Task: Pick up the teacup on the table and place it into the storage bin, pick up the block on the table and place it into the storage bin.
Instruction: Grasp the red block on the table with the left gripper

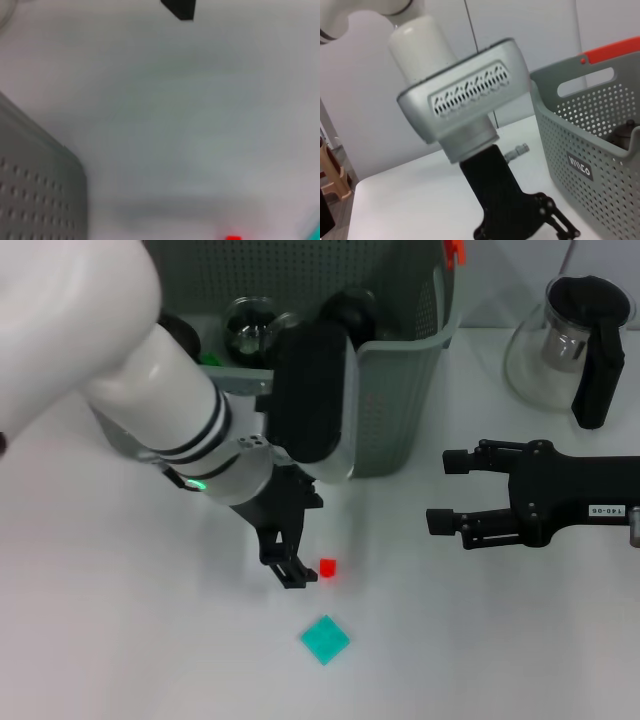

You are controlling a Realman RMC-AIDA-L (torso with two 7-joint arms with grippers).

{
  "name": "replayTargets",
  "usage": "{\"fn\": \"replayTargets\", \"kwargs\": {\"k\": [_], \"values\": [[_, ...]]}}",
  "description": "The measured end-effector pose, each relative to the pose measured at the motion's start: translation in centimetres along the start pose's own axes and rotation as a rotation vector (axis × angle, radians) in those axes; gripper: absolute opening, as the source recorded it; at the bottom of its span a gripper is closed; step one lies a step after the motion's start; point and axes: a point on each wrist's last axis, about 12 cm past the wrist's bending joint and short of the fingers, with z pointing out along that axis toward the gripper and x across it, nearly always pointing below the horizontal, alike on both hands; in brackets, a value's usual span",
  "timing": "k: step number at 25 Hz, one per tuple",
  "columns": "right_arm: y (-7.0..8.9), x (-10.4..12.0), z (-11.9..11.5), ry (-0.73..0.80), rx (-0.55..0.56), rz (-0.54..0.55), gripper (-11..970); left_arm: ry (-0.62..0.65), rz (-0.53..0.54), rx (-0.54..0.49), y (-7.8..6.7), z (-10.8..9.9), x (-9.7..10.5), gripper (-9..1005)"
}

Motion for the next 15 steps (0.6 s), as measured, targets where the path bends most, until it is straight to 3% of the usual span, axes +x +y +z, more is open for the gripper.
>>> {"fn": "replayTargets", "kwargs": {"k": [4, 15], "values": [[0.0, 0.1, 0.0, 0.0, 0.001, 0.007, 927, 0.012, 0.07, 0.012, -0.3, 1.0, -0.4, 919], [0.1, 0.2, 0.1, -0.005, -0.001, 0.01, 927, 0.022, 0.135, 0.019, -0.6, 2.2, -1.4, 758]]}}
